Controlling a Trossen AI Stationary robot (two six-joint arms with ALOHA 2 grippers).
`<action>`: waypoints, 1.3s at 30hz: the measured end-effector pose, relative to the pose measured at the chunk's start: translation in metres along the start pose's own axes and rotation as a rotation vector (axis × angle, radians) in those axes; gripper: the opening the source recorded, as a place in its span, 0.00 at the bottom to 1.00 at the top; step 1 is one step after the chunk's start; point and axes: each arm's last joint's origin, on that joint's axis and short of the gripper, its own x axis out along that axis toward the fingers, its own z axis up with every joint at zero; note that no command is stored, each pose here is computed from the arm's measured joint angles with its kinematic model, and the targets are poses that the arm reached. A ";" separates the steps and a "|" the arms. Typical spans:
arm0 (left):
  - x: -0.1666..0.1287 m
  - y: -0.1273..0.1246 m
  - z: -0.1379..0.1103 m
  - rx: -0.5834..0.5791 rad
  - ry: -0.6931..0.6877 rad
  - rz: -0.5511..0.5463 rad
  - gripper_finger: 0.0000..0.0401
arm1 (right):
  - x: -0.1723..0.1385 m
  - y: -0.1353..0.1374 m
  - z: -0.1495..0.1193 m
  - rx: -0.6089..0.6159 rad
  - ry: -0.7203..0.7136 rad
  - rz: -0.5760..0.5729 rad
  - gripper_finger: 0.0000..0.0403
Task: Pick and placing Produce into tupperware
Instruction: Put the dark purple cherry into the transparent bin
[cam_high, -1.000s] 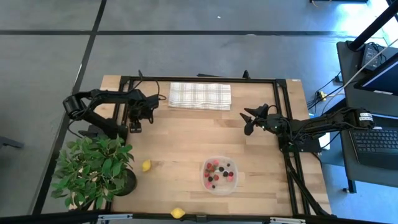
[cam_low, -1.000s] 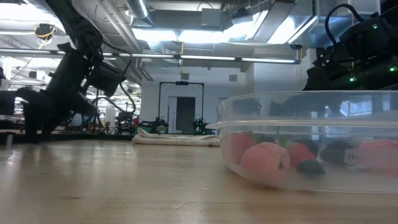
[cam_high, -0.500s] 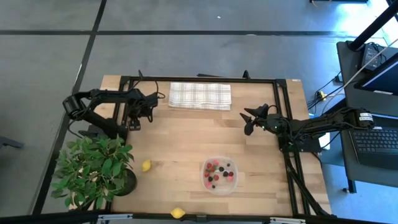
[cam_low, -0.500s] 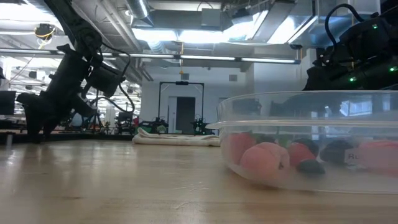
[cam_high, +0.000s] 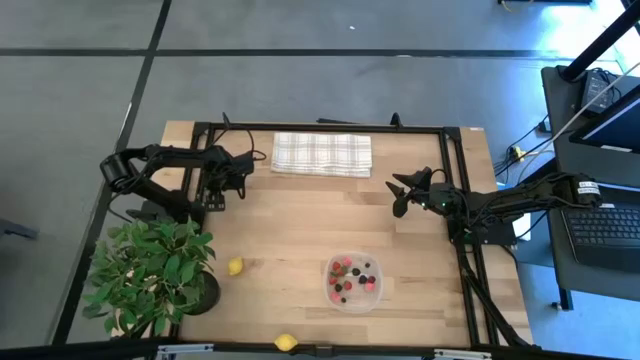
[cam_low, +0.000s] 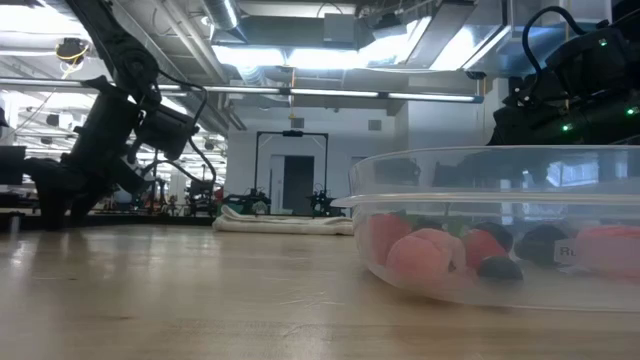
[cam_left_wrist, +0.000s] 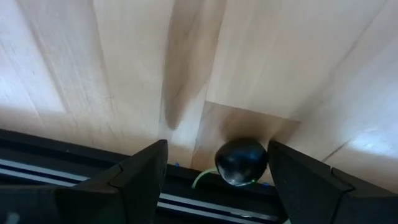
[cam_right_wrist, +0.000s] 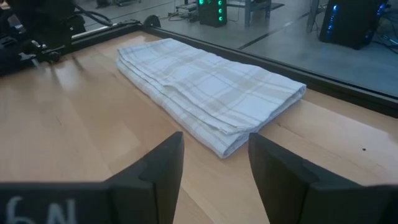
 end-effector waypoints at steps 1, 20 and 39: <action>0.001 -0.001 -0.001 0.007 0.002 -0.001 0.68 | 0.000 0.000 0.000 0.004 0.000 0.000 0.45; 0.004 -0.002 -0.001 0.013 -0.002 -0.017 0.52 | 0.000 0.000 0.000 0.004 0.000 0.000 0.45; 0.004 -0.002 -0.002 0.016 0.013 -0.007 0.29 | 0.000 0.000 0.000 0.007 0.000 0.000 0.45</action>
